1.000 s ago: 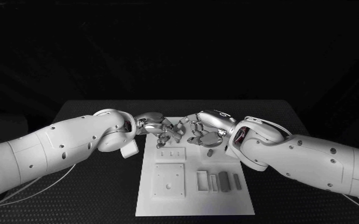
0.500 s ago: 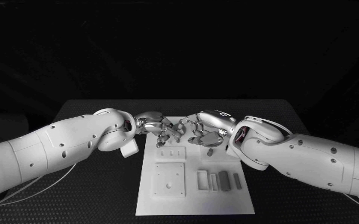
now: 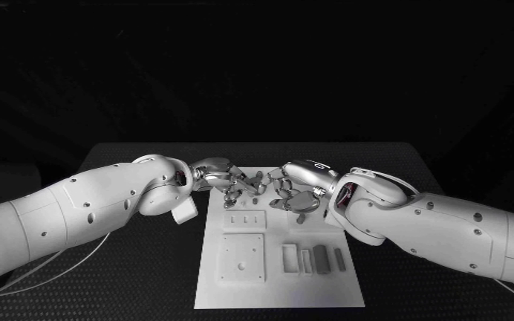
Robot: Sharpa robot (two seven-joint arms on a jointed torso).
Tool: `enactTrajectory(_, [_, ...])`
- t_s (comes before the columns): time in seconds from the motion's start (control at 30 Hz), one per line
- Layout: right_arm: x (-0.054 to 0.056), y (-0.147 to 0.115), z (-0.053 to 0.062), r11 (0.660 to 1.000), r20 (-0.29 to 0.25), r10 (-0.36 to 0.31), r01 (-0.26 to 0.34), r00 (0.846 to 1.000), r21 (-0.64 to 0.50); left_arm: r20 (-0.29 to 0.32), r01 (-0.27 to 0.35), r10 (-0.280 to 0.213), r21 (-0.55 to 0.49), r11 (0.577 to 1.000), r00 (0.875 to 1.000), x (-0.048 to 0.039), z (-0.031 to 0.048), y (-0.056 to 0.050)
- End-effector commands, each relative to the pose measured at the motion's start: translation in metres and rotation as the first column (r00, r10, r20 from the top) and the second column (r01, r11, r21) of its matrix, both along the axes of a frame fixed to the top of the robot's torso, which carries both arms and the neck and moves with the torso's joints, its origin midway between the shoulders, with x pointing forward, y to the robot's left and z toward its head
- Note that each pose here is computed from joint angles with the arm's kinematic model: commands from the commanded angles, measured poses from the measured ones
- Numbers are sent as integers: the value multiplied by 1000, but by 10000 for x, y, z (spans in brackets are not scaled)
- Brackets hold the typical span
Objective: Assemble the parts on the task board
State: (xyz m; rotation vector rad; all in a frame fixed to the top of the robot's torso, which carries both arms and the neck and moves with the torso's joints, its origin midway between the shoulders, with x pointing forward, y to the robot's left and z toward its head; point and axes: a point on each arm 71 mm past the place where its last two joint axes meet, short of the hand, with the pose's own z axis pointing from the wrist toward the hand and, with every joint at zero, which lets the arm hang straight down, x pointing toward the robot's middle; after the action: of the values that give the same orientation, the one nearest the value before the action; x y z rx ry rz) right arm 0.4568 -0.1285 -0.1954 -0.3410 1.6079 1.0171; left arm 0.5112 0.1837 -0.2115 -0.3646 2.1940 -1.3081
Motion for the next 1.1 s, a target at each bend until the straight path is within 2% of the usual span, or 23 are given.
enactTrajectory(0.03, [-12, 10, -3, 1000, 5, 13, -13, 1000, -6, -10, -8, 7, -29, 1000, 1000, 2, 17, -20])
enactTrajectory(0.2, [4, -12, 7, 1000, 15, -10, 10, 1000, 6, -13, -11, 10, -23, 1000, 1000, 1, 13, -23])
enactTrajectory(0.83, [168, -272, 1, 991, 26, -135, 135, 990, 15, -10, -101, 101, -15, 995, 995, 72, 3, 100])
enactTrajectory(0.97, [222, -338, -28, 982, 28, -183, 184, 983, -33, -10, -123, 122, -17, 992, 992, 79, 5, 109])
enactTrajectory(1.1, [270, -387, -80, 974, 28, -194, 196, 981, -116, -11, -136, 136, -22, 990, 991, 80, 8, 120])
